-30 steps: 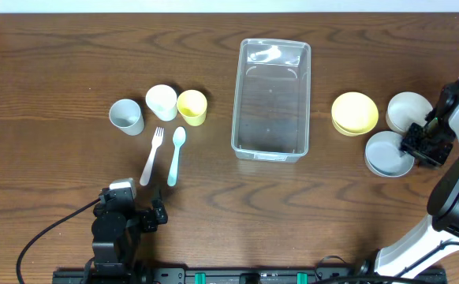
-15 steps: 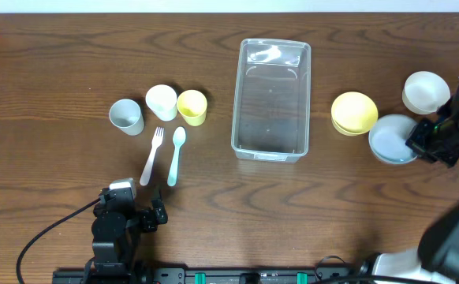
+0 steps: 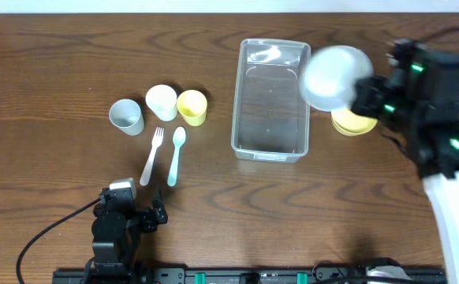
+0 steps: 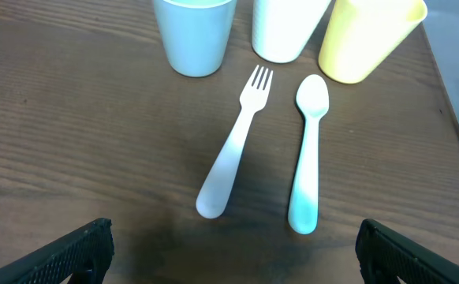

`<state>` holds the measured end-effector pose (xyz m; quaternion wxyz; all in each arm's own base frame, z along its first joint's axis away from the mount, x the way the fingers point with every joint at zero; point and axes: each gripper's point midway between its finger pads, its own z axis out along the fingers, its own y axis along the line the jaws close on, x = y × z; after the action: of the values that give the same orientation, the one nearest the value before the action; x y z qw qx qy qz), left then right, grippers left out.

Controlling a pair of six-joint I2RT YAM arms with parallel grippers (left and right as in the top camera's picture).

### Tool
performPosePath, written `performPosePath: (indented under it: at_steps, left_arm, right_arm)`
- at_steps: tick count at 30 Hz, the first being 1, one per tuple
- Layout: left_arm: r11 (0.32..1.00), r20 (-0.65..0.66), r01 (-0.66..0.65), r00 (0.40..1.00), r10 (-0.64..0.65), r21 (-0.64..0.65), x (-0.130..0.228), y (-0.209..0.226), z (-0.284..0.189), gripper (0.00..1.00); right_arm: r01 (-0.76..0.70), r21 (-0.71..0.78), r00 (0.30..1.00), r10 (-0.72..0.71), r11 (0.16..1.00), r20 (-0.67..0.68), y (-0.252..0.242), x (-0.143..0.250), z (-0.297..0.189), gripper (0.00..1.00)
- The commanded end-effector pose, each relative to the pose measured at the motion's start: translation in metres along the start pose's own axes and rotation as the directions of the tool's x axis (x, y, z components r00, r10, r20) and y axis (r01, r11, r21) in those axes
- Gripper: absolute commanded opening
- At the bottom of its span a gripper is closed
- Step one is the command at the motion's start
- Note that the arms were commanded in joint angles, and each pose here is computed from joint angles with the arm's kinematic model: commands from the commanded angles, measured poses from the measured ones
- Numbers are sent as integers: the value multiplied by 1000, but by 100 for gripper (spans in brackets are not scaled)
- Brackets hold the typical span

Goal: Pack container
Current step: 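Carry the light blue bowl into the clear container and release, then move the right gripper to the white bowl and grasp its rim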

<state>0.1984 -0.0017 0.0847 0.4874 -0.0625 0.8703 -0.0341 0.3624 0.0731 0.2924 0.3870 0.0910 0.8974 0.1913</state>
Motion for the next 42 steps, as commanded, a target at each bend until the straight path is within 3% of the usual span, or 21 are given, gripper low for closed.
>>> performPosePath:
  at_steps: [1,10,19,23,26,30,35,39,42]
  left_arm:
    - [1000,-1,-11,1000,11,-6,2,2,2,98]
    - [1000,-2,-11,1000,11,-6,2,2,2,98]
    - [1000,-2,-11,1000,11,-6,2,2,2,98]
    - [1000,-2,-11,1000,11,-6,2,2,2,98]
    - [1000,-1,-11,1000,11,-6,2,2,2,98]
    - [1000,-2,-11,1000,11,-6,2,2,2,98]
    - [1000,-2,-11,1000,11,-6,2,2,2,98]
    - [1000,-1,-11,1000,11,-6,2,2,2,98]
    - [1000,-1,-11,1000,11,-6,2,2,2,98]
  right_arm:
    - [-62,9,994,63,998,-94,9,15,61,1]
    - [-107,0,946,102,994,-307,23,26,201,1]
    - [-133,107,913,164,985,-375,-1,43,244,1]
    - [-88,102,908,122,991,-400,-2,48,239,4]
    - [-76,94,905,108,993,-410,0,47,231,24]
    - [-2,-55,929,-18,998,-369,22,20,206,47]
    - [-12,-56,973,-1,998,-233,14,-35,150,53]
    - [-84,91,988,95,992,-121,-48,-74,99,56]
    - [-168,228,977,193,959,-94,-110,-80,73,56]
